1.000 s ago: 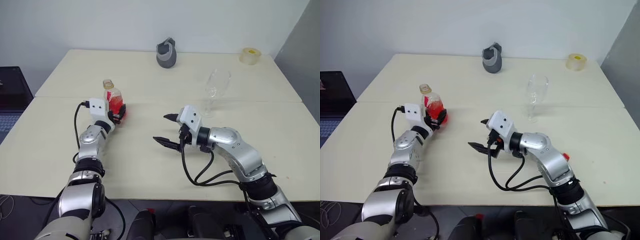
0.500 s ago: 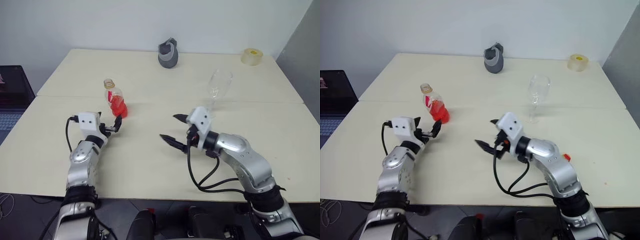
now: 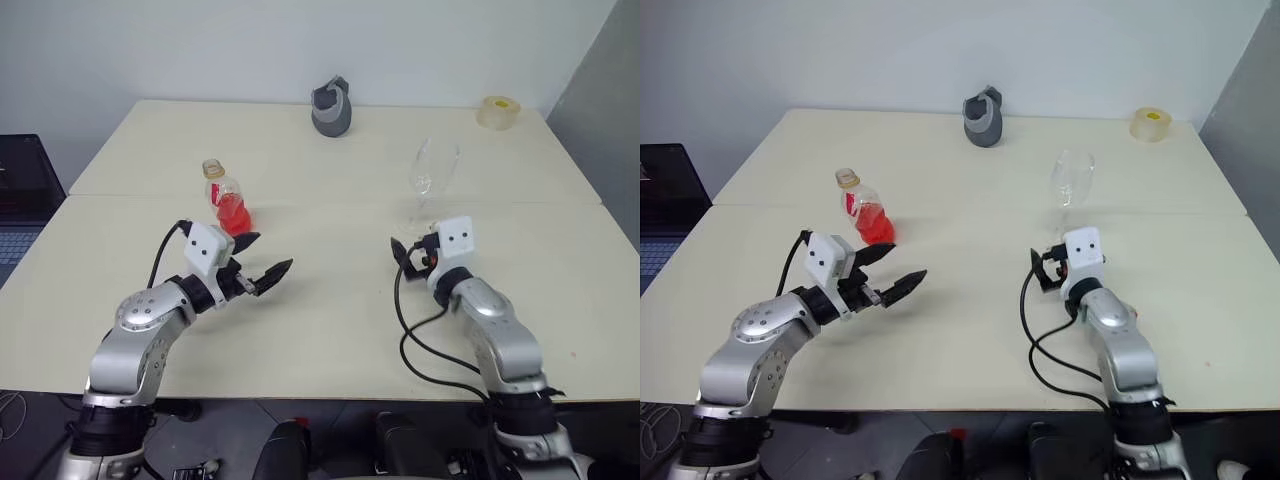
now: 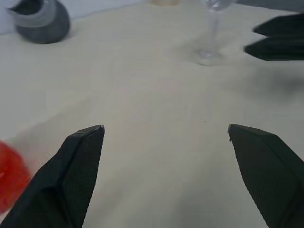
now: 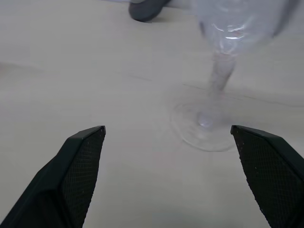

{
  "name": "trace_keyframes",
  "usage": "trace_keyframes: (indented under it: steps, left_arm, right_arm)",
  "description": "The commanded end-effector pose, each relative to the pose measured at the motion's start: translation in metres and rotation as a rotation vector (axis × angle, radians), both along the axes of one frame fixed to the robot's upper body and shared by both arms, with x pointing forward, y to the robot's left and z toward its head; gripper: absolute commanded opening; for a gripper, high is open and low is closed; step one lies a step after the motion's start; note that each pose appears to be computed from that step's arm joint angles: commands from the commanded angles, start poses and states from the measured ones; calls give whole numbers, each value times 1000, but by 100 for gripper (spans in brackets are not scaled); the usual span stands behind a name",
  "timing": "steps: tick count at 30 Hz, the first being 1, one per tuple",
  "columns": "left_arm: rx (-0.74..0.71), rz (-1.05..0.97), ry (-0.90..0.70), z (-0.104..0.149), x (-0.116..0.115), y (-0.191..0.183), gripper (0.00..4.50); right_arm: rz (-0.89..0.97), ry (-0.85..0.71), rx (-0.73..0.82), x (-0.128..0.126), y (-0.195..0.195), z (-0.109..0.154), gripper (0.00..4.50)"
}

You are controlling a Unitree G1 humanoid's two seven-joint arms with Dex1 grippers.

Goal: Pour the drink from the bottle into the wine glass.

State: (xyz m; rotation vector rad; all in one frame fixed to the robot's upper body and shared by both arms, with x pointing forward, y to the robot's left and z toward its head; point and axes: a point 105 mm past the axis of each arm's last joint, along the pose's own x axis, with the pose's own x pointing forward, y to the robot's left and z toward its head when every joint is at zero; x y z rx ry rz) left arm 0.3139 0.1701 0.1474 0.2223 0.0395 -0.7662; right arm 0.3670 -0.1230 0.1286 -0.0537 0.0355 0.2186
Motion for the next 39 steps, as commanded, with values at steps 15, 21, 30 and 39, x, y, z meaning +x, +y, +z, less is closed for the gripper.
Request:
trace_keyframes:
  steps: [15,21,30,39]
  left_arm:
    - [77,-204,-39,24,-6,-23,447]
    - [80,-193,-43,24,-6,-22,450]
    - [78,-119,-32,24,-9,-1,450]
    - [41,-59,27,30,-38,22,450]
  right_arm:
    - [-191,-117,-48,83,-21,6,450]
    - [-210,-100,-8,89,-23,3,326]
    - [60,-196,-45,79,24,16,11]
    - [514,-207,-12,36,121,14,12]
